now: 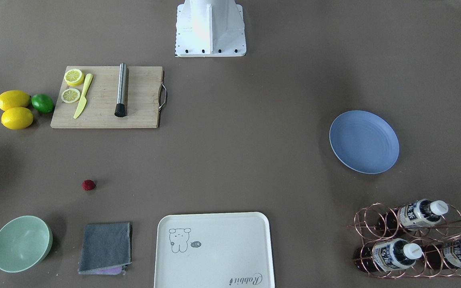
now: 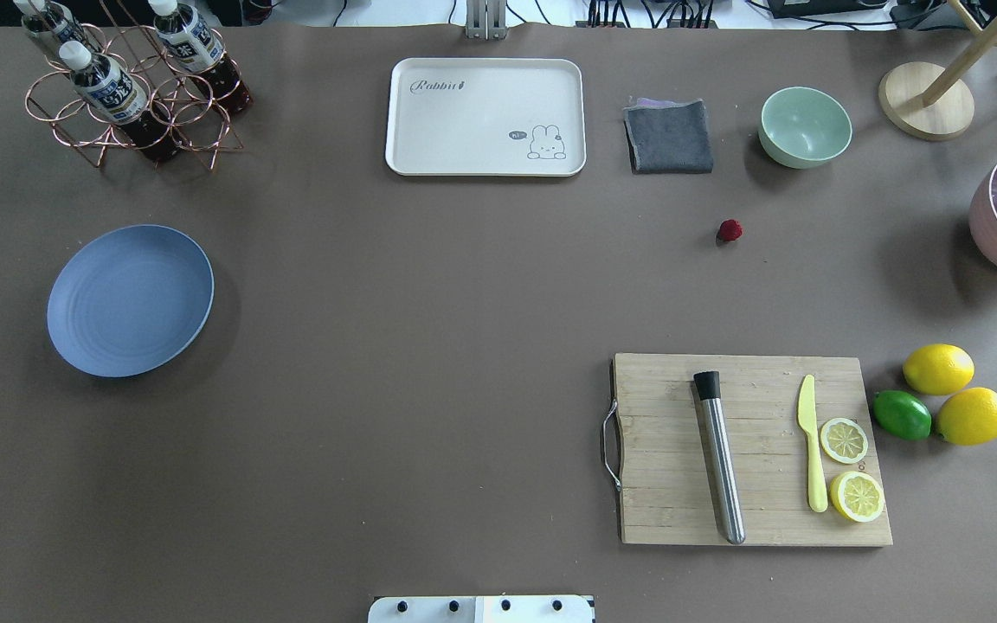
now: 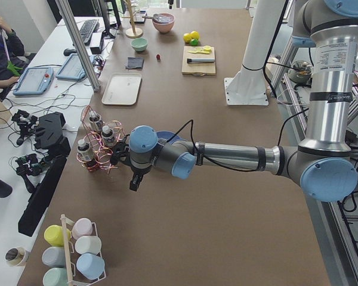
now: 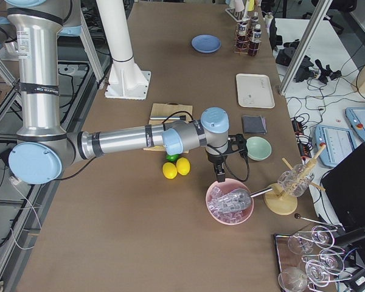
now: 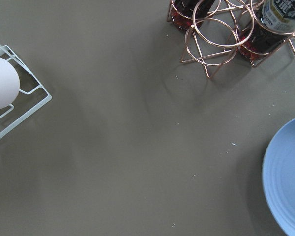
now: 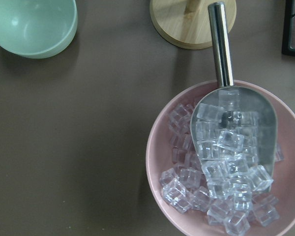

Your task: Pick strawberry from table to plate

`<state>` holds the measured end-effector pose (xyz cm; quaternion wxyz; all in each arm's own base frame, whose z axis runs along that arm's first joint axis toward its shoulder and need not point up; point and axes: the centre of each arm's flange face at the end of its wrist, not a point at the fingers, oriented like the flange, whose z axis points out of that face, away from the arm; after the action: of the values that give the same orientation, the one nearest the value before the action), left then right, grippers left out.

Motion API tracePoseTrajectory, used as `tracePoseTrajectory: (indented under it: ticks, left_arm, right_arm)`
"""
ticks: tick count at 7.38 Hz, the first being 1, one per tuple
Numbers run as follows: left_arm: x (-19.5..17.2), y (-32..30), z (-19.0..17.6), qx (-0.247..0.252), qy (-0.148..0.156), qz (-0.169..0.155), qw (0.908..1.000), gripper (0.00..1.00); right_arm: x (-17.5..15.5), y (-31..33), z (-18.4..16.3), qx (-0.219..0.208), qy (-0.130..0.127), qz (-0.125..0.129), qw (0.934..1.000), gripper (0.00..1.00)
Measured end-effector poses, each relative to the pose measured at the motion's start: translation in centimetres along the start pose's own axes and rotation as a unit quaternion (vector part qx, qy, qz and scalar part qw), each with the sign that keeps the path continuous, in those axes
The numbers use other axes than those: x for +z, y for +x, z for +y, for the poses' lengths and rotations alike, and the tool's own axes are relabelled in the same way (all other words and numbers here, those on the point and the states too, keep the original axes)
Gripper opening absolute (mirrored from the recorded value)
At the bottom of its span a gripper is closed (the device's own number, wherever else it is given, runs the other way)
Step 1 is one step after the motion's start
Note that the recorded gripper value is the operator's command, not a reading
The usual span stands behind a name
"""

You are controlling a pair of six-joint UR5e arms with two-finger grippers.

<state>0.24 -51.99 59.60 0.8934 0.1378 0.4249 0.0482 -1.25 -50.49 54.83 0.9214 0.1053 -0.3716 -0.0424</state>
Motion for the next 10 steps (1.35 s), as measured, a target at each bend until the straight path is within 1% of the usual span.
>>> tracePoseTrajectory:
  ticks: [2,4,5,7,9,10]
  left_arm:
    - [6.3,2.0,0.9,-0.042,0.0,0.018,0.999,0.98]
    - [11.5,5.5,2.1,-0.059,0.003,0.036,0.9976,0.98]
    - [13.4,7.7,2.6,-0.067,0.003,0.049,0.9965,0.98]
    - [15.6,11.0,1.9,-0.094,0.001,0.07,0.9931,0.96]
    - [16.8,11.0,1.6,-0.101,0.001,0.077,0.992,0.85]
    - [17.2,10.8,1.7,-0.102,0.001,0.077,0.9919,0.75]
  right_arm:
    - [1.6,-4.1,-0.5,0.0,-0.006,0.004,1.0,1.0]
    - [2.4,-5.3,-0.4,-0.009,-0.006,0.002,0.9999,1.0]
    - [2.5,-5.4,-0.2,-0.013,-0.004,0.001,0.9999,1.0]
    - [2.7,-5.2,0.0,-0.018,-0.002,0.001,0.9998,1.0]
    - [2.8,-5.2,0.0,-0.02,-0.002,0.001,0.9998,1.0]
    - [2.8,-5.2,-0.1,-0.021,-0.001,0.001,0.9998,1.0]
